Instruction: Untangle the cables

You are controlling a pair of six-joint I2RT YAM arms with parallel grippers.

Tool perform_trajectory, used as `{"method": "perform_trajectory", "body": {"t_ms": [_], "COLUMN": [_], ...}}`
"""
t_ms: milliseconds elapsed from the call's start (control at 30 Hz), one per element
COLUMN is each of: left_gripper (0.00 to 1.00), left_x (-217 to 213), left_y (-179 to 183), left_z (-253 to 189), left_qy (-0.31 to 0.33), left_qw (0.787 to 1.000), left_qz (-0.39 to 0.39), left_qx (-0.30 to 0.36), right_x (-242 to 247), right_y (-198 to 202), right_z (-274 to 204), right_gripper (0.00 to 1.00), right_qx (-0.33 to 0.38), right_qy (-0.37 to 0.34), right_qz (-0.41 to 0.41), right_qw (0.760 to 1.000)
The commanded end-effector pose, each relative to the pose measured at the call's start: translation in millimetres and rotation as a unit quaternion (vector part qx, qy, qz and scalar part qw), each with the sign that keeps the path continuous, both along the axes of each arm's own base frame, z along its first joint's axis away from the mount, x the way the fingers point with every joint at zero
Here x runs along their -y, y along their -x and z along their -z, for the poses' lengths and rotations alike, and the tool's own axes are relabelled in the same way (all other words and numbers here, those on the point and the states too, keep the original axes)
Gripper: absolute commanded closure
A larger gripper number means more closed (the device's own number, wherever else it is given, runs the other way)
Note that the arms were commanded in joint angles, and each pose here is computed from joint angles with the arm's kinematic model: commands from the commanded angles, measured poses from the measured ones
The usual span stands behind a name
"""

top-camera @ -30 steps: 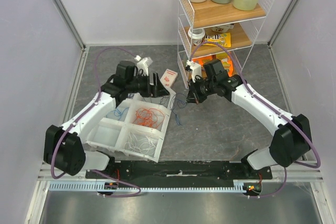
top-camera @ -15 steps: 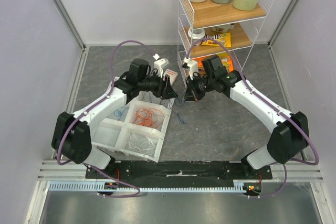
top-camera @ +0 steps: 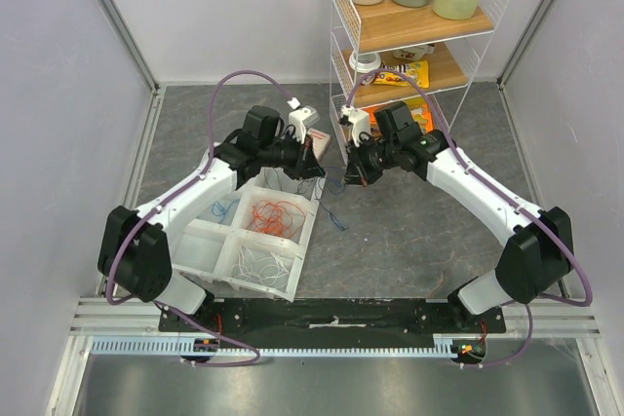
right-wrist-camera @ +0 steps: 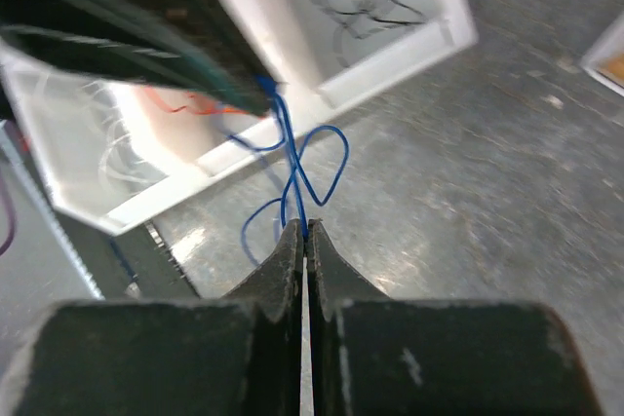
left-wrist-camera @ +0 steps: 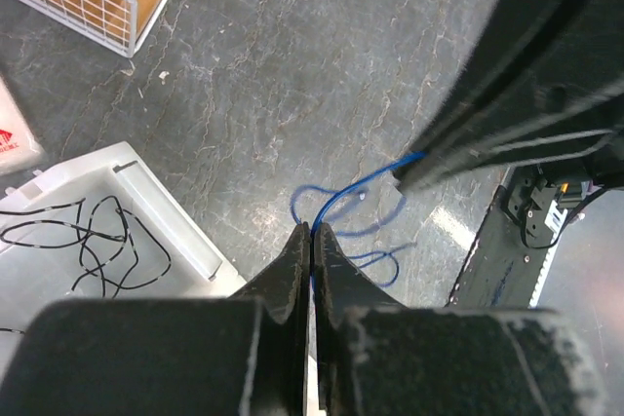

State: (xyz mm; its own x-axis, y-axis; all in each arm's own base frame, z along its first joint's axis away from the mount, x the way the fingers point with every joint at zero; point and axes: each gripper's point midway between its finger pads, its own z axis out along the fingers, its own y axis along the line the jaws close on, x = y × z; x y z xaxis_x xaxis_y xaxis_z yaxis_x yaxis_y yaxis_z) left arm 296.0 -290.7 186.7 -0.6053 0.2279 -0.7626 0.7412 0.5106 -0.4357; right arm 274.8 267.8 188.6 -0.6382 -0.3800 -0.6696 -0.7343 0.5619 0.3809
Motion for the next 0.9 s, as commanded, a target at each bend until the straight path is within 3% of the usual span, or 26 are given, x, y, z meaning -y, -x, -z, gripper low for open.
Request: {"method": "perform_trajectory", "body": {"t_ms": [0, 133, 433, 867], "left_gripper": [0.98, 0.98, 0.98, 0.98], "left_x": [1.6, 8.1, 25.4, -1.3], "left_y": [-1.3, 13.3, 39.3, 27.1], "left_z": [-44.2, -64.7, -109.1, -154.2], "left_qy": [0.012, 0.045, 0.125, 0.155], "left_qw": [0.998, 0.996, 0.981, 0.98], "left_qz": [0.021, 0.057, 0.143, 0.103], "left_qx": [0.065, 0.06, 0.047, 0.073], "right_x": [25.4, 53.8, 82.6, 115.1], "right_y": [-30.5, -46.8, -60.4, -44.2], "right_z": [-6.1, 0.8, 21.7, 78.7], "right_gripper": [0.95, 0.92, 0.91, 0.9], "right_qx": [0.052, 0.079, 0.102, 0.075], "right_qy": [0.061, 0.105, 0.156, 0.22], "right_qz": [0.1, 0.185, 0.262, 0.294], "right_qw": [0.992, 0.974, 0.947, 0.927]}}
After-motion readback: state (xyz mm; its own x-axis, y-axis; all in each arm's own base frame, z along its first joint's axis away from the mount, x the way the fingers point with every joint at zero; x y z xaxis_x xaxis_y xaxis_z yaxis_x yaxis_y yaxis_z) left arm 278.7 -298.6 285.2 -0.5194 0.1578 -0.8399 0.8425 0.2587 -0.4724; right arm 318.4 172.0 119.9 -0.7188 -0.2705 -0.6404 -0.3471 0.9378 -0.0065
